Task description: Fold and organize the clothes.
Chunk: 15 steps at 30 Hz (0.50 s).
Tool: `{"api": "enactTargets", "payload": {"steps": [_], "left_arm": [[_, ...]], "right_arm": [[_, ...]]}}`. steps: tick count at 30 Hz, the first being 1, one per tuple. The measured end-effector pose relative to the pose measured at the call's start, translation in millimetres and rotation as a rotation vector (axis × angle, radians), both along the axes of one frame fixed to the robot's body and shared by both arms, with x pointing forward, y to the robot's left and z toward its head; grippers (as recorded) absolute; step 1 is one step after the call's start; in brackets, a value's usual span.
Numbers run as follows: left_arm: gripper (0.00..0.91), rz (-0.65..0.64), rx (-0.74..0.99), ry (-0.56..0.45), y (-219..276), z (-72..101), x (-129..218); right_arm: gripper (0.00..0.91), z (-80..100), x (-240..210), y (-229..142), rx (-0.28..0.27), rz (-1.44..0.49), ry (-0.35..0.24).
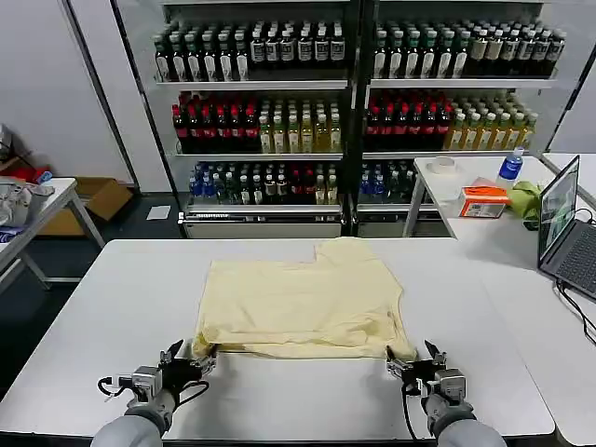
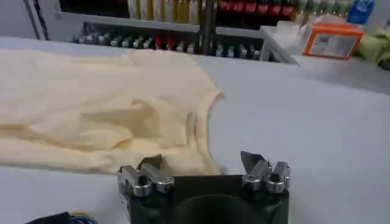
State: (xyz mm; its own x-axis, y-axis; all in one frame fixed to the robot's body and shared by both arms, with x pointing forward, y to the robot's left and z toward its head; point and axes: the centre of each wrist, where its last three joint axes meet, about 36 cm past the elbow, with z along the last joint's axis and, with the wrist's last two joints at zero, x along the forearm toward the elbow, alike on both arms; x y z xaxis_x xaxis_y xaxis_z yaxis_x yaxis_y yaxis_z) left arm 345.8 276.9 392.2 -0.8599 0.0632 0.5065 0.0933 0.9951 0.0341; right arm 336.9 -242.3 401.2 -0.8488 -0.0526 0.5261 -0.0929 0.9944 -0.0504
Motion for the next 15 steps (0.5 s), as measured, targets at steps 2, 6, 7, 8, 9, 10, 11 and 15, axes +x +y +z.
{"api": "enactTargets", "payload": {"steps": [2,6,7,8,9,10,11,15], "left_arm": [[0.020,-0.004,-0.004,0.001,0.0,-1.7,1.1],[0.020,-0.005,-0.008,-0.001,0.2,-3.4,2.6],[0.020,-0.005,-0.009,-0.003,0.4,-3.5,3.0],[0.020,-0.006,-0.010,-0.004,0.6,-3.4,3.2],[0.020,-0.007,-0.010,-0.005,0.7,-3.3,3.3],[0.020,-0.007,-0.011,-0.006,0.9,-3.3,3.3],[0.020,-0.008,-0.012,-0.007,1.1,-3.2,3.4],[0.020,-0.011,-0.017,-0.008,1.6,-3.0,2.8]], "right_arm": [[0.000,-0.4,-0.3,1.8,0.006,0.004,0.002],[0.000,-0.8,-1.0,3.6,0.013,0.010,0.003],[0.000,-0.9,-1.0,3.8,0.014,0.010,0.003],[0.000,-1.0,-1.1,3.7,0.014,0.011,0.003],[0.000,-1.0,-1.1,3.5,0.014,0.011,0.003],[0.000,-1.0,-1.3,3.4,0.015,0.012,0.003],[0.000,-0.8,-1.7,3.2,0.015,0.012,0.003],[0.000,-0.1,-3.3,2.3,0.016,0.013,0.004]]}}
